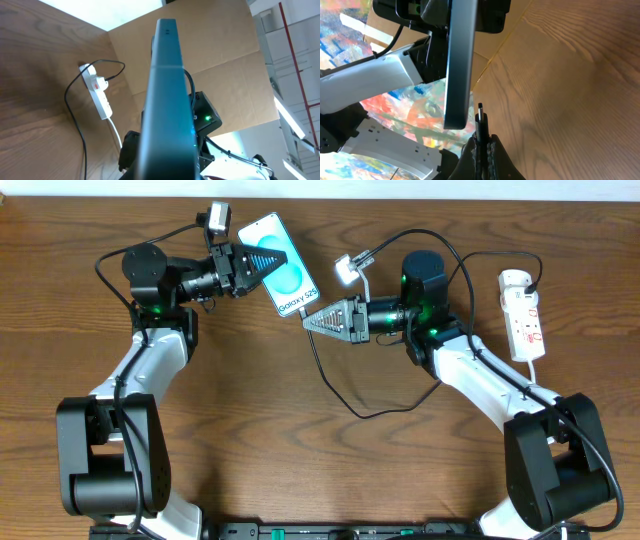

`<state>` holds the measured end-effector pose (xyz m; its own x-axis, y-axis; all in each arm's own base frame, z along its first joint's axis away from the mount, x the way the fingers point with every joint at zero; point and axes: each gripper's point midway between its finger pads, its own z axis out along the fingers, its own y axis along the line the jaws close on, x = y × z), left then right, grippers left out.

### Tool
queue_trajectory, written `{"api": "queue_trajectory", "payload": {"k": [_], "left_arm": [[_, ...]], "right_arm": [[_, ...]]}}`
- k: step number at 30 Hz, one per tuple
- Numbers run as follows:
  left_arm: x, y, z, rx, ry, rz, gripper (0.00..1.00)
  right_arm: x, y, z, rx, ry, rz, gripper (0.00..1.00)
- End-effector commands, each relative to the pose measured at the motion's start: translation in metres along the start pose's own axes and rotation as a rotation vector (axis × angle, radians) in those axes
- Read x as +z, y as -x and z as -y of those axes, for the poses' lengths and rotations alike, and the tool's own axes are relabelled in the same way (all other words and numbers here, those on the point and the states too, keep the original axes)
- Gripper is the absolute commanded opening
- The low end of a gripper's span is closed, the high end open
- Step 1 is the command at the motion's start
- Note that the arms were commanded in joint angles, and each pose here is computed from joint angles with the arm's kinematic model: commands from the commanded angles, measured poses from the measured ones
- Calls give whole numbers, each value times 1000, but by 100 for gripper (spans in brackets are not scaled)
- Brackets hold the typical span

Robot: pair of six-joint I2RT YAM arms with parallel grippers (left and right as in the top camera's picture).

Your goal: Plug charger to phone and switch on socket

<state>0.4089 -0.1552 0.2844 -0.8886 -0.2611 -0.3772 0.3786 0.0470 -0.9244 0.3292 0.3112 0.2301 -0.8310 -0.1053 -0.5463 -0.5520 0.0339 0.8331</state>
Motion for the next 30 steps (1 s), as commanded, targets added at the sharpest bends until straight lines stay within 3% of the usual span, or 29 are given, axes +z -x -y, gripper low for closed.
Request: {"api": "queue_trajectory", "payload": {"k": [1,30], "left_arm": [[0,0,8,71,-9,-11,7],[-13,3,3,57,6,-7,7]], "right_arm": [[1,-2,-6,5,25,-22,1],[1,-14,-11,38,66,-77,1]]}}
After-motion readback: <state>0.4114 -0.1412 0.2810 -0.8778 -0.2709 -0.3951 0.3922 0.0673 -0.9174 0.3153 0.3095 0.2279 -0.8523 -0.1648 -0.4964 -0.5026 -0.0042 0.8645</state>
